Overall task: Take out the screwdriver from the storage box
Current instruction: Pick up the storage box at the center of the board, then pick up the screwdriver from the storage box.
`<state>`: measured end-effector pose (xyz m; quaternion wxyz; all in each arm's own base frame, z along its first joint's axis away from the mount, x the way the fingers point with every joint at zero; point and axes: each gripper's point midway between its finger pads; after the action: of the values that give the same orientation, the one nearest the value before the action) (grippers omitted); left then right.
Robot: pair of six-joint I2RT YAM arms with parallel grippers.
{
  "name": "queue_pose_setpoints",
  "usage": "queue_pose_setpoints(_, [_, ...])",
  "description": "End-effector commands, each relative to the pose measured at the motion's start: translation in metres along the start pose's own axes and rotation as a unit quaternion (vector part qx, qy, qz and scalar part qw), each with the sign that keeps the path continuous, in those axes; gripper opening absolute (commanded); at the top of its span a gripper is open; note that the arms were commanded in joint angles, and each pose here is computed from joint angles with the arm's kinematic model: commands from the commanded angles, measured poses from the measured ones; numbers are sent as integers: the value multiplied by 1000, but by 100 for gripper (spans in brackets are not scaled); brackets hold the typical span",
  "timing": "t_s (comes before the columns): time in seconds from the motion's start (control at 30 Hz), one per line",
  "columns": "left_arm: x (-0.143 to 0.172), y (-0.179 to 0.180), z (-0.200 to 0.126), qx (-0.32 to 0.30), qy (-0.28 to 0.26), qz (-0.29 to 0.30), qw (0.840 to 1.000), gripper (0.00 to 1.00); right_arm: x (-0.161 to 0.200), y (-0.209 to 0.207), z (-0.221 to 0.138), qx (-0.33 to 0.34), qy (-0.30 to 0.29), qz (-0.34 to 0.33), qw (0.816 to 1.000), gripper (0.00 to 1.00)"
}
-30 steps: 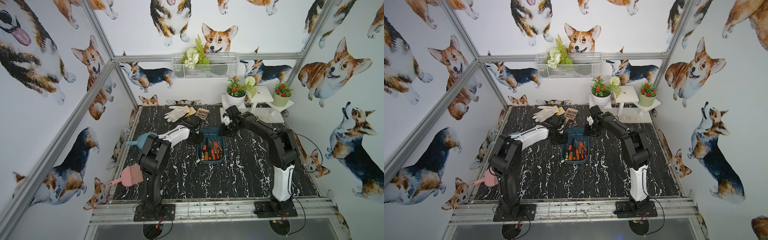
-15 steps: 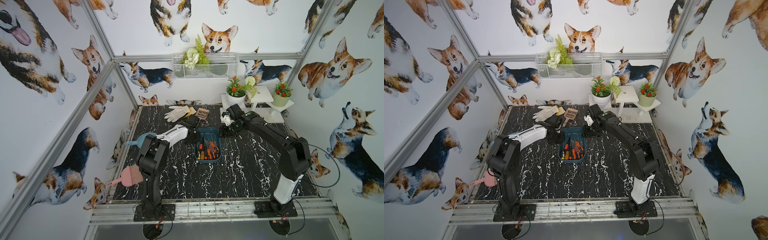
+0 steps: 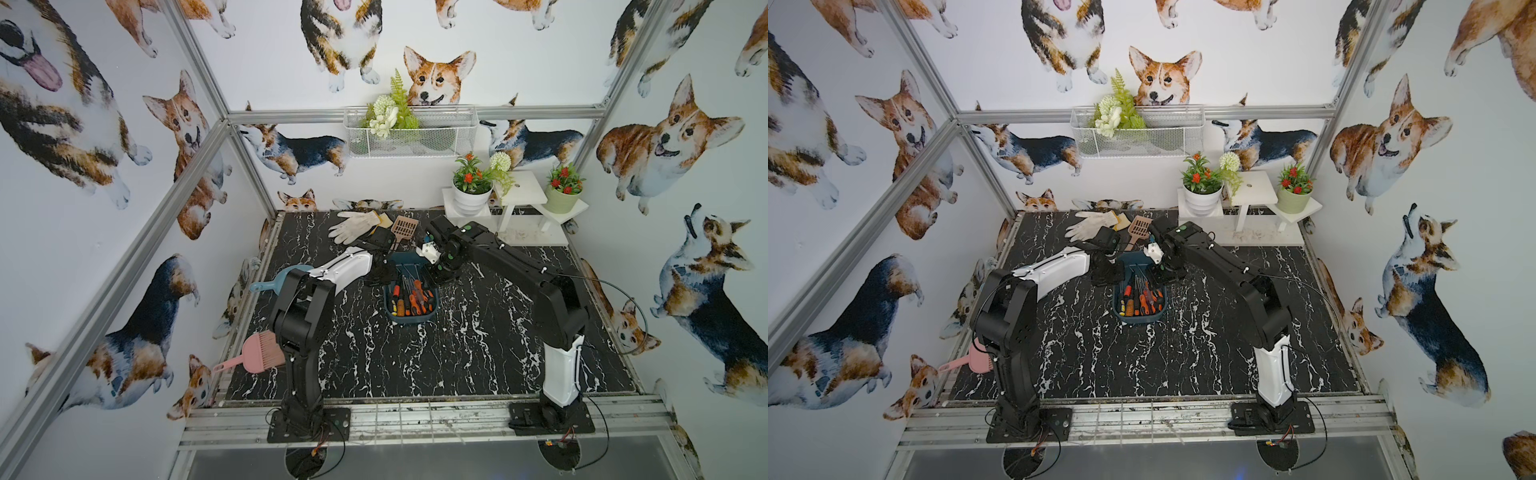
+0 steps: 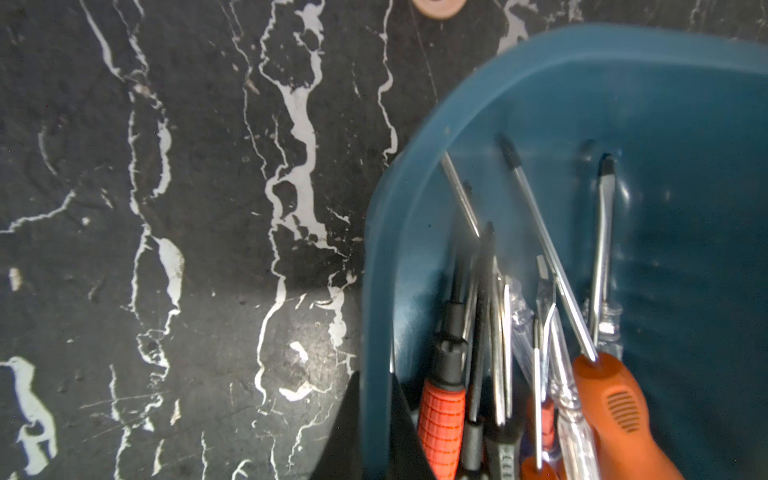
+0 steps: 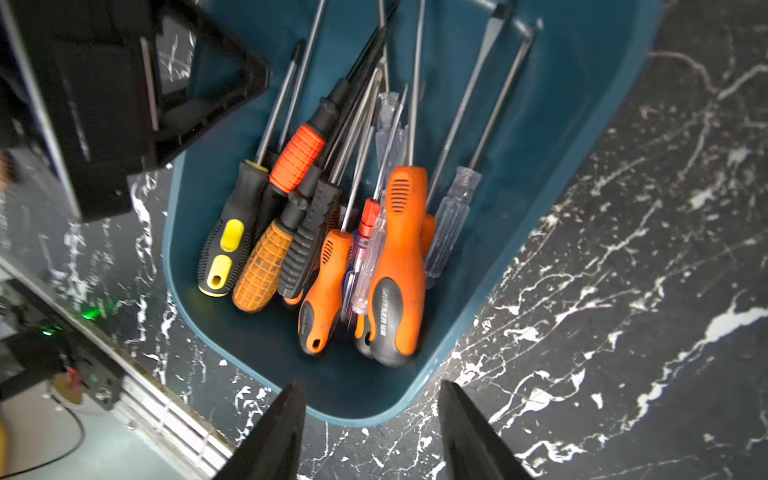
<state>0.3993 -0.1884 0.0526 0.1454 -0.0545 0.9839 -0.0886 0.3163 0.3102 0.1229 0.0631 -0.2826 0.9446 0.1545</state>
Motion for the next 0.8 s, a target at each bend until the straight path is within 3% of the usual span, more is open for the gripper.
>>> queue_pose_setpoints(0.0, [-8, -5, -3, 12, -12, -9, 1000, 0, 6, -8, 5, 27, 32, -16, 999, 58])
queue_pose_setpoints(0.47, [4, 2, 3, 11, -1, -20, 1000, 0, -14, -7, 43, 40, 45, -18, 998, 59])
queue_pose_setpoints(0.77, [3, 2, 1, 12, -3, -20, 1000, 0, 0, -21, 67, 85, 88, -15, 992, 58])
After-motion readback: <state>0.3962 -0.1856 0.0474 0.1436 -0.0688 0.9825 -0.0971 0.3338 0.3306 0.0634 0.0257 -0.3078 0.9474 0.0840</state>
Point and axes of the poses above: each gripper's point midway between its finger pads, its own z axis out along the fingers, its own y axis along the line the jaws close on, x = y × z, and after that the axes turned 1 degree about -z, right-handed
